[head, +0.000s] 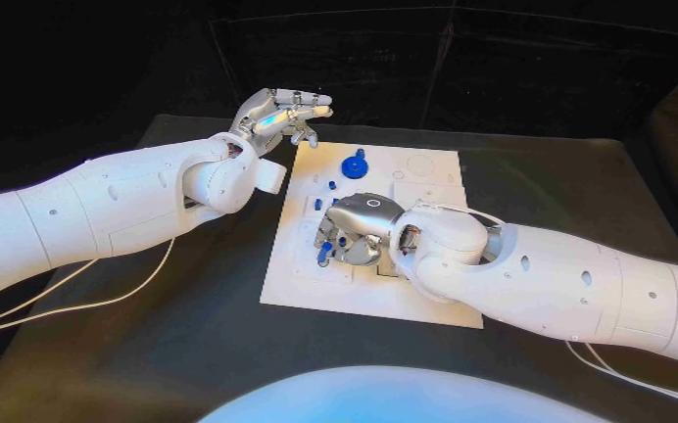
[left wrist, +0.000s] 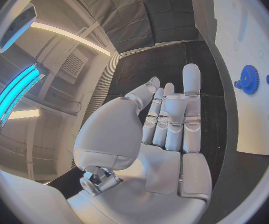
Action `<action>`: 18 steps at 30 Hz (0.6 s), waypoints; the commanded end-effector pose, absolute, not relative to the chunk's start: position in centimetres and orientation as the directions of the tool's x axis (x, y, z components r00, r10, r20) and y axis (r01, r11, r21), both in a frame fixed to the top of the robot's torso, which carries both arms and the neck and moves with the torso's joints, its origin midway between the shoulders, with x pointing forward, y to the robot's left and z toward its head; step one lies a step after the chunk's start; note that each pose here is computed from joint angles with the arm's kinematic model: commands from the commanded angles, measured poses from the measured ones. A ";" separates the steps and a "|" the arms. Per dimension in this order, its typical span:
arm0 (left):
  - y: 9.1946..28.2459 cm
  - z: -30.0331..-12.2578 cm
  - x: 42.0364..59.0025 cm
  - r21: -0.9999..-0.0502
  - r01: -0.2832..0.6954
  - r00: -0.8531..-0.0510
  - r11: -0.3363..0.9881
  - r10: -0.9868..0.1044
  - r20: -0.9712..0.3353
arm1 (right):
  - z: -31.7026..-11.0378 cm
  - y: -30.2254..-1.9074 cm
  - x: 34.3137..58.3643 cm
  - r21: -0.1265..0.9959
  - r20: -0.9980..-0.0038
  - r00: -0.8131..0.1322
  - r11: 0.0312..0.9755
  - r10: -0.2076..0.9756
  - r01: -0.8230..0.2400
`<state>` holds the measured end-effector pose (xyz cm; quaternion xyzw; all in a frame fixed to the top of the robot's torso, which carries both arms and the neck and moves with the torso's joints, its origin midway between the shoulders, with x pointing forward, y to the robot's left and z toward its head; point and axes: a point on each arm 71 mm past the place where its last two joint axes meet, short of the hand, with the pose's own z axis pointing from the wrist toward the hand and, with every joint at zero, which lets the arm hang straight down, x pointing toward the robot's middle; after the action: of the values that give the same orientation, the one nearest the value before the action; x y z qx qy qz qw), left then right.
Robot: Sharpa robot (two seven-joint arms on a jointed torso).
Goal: Assemble the parts on the task board
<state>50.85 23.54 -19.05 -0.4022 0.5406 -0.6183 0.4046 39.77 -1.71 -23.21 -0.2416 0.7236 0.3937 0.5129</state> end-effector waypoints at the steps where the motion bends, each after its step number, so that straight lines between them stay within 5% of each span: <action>1: 23.5 -18.9 50.9 -0.993 0.070 -0.357 -0.099 -0.932 0.067 | -23.4 -1.8 39.8 0.288 -0.937 -0.348 0.588 0.011 -0.756; 18: 23.6 -18.9 50.9 -0.993 0.070 -0.356 -0.098 -0.932 0.067 | -23.4 -1.7 39.5 0.288 -0.937 -0.350 0.578 0.004 -0.764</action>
<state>50.87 23.63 -19.06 -0.4025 0.5405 -0.6178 0.4052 39.57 -1.71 -23.47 -0.2556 0.7301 0.3815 0.5060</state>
